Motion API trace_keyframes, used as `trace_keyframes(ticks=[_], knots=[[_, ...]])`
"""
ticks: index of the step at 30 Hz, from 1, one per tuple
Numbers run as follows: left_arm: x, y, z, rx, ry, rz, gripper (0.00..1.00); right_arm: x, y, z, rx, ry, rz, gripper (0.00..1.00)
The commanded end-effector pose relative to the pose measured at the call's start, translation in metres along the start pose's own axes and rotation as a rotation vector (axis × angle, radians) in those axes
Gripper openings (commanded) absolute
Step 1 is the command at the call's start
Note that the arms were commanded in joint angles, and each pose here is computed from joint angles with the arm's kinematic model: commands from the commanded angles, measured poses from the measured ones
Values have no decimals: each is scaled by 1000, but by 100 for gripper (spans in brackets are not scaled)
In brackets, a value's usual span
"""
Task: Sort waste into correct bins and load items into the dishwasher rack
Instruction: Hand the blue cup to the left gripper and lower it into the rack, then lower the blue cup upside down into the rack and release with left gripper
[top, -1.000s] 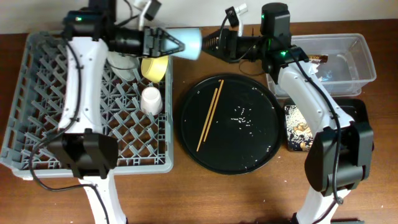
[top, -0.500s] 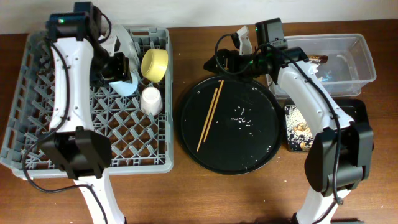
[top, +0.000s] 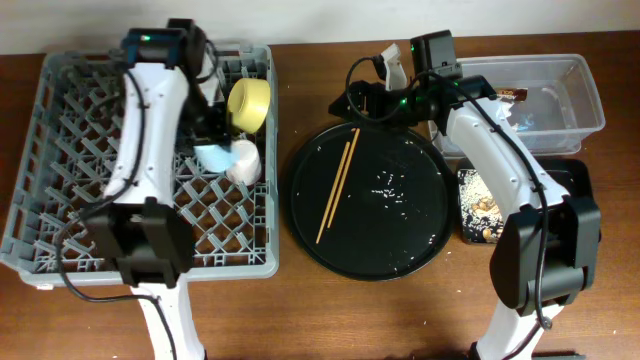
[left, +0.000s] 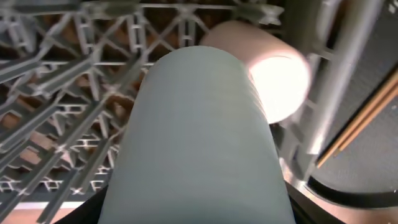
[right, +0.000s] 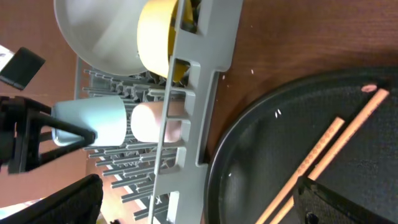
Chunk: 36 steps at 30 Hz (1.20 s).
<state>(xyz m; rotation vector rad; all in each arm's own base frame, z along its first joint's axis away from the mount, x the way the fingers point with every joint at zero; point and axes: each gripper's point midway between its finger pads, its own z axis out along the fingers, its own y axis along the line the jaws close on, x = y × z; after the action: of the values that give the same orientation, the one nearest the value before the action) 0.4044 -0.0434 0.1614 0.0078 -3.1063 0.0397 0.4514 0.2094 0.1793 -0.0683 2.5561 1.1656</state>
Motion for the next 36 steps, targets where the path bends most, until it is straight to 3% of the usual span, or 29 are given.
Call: trace_keyframes(ticks=[1,8,17,20,25,31,36], knots=[[14,-40,-24,2,-58,91,59,-1,9,-7,8,-15,-32,98],[70,-46,5,-124,94,53,58,3,7,-7,14,1,-39,99],[88,-41,24,-145,170,32,59,6,6,-7,18,12,-29,98],[82,-45,46,-126,155,12,59,6,6,-7,18,11,-29,98],[77,-46,56,-121,138,11,79,6,6,-7,18,11,-29,99],[68,-49,48,-109,98,10,79,6,6,-7,19,13,-28,99],[33,-61,-11,-49,-99,9,80,16,-8,-8,89,40,10,97]])
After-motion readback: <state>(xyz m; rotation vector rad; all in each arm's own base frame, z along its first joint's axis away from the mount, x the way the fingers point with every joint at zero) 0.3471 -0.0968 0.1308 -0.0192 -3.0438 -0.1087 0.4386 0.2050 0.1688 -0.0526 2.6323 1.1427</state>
